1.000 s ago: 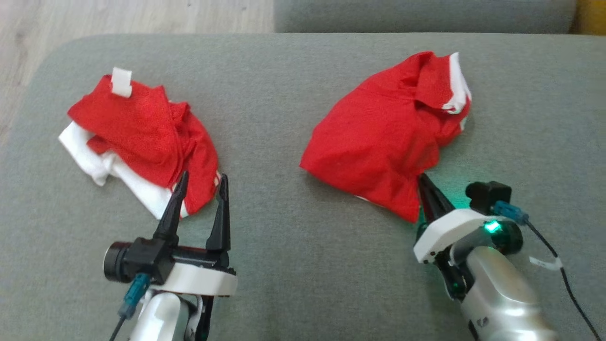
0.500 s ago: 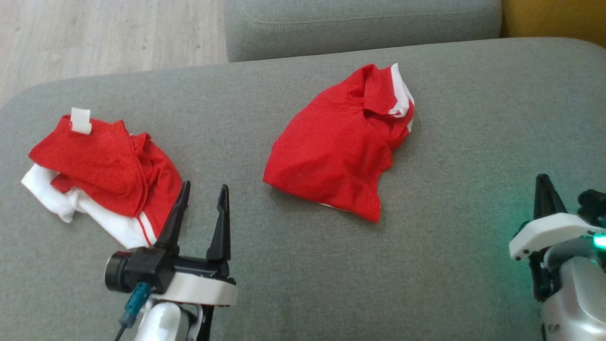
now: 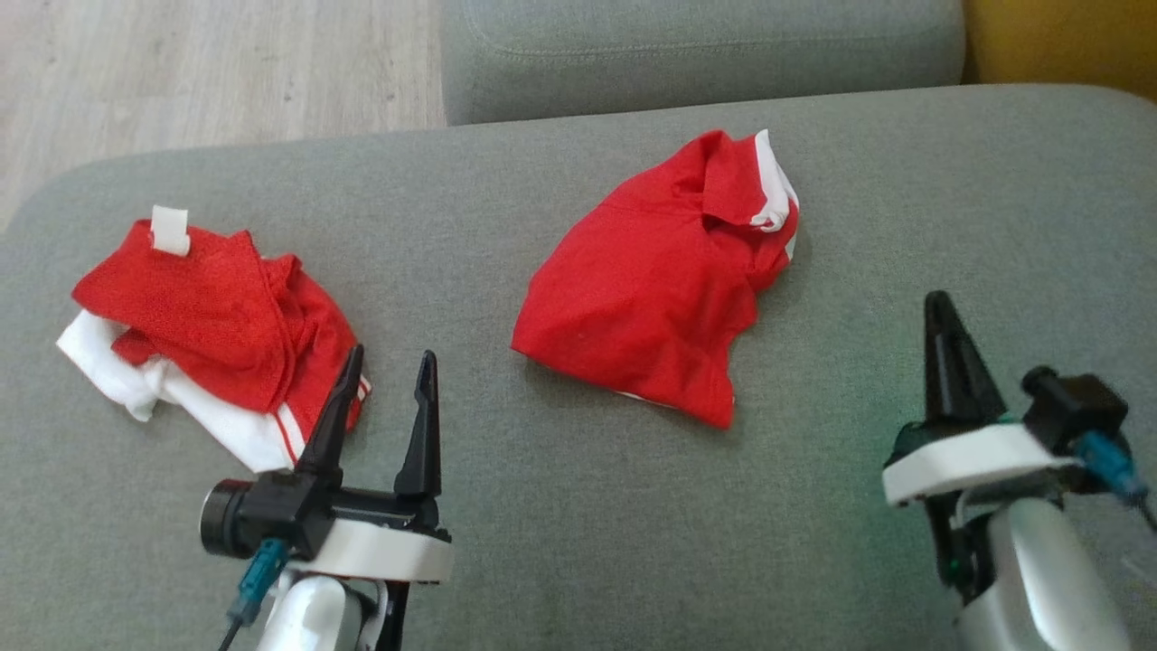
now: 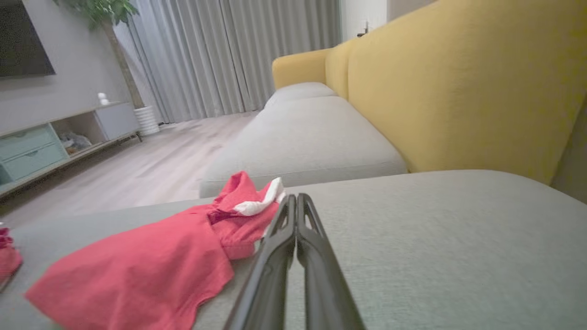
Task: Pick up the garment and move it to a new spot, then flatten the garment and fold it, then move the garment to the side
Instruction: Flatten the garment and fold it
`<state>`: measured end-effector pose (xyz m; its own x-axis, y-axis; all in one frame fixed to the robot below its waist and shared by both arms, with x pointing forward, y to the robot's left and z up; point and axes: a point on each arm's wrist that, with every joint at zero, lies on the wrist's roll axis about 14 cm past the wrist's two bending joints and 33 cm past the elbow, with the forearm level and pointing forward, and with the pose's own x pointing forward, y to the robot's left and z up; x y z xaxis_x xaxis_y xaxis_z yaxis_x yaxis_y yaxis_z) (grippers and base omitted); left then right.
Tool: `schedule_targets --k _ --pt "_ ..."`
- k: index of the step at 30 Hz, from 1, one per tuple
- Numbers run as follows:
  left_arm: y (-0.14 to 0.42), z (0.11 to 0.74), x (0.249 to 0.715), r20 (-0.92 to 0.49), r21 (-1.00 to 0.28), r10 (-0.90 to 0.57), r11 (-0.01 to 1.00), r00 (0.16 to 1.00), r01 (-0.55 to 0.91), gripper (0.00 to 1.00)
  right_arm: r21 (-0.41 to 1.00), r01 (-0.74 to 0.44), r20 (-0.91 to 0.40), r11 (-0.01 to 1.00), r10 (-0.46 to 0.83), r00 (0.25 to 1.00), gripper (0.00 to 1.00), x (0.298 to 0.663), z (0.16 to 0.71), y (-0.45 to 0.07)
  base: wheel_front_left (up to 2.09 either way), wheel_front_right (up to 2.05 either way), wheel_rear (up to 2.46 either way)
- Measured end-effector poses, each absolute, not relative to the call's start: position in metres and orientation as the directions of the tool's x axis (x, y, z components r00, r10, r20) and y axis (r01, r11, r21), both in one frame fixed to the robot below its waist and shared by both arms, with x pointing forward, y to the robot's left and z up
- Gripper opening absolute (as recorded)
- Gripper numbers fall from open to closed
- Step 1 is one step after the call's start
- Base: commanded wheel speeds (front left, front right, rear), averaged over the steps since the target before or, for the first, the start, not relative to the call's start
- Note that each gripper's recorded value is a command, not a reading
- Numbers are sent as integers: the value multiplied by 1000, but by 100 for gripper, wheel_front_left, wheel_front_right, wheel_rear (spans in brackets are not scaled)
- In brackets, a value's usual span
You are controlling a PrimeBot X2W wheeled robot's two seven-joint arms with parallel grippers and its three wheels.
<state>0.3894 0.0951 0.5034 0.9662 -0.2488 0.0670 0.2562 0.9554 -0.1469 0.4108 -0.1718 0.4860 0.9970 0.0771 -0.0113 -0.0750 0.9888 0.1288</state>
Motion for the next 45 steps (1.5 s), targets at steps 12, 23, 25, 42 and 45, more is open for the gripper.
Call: schedule_targets --k 12,23,25,42,45 --pt "108 489 366 22 -164 -207 964 978 208 100 143 -191 -30 971 197 980 100 365 471 -131 0 0 0" --pt "113 483 370 2 -164 -190 968 982 187 100 164 -256 -141 953 280 950 100 375 444 -104 0 0 0" --pt "115 481 373 -2 -164 -183 970 983 180 100 181 -283 -195 942 316 929 100 378 433 -92 0 0 0" --pt "134 464 376 -59 -164 -128 980 990 117 100 269 -380 -448 885 465 764 40 401 373 -35 0 0 0" --pt "133 464 378 -57 -164 -132 979 990 121 100 269 -376 -430 886 460 777 0 406 376 -36 0 0 0"
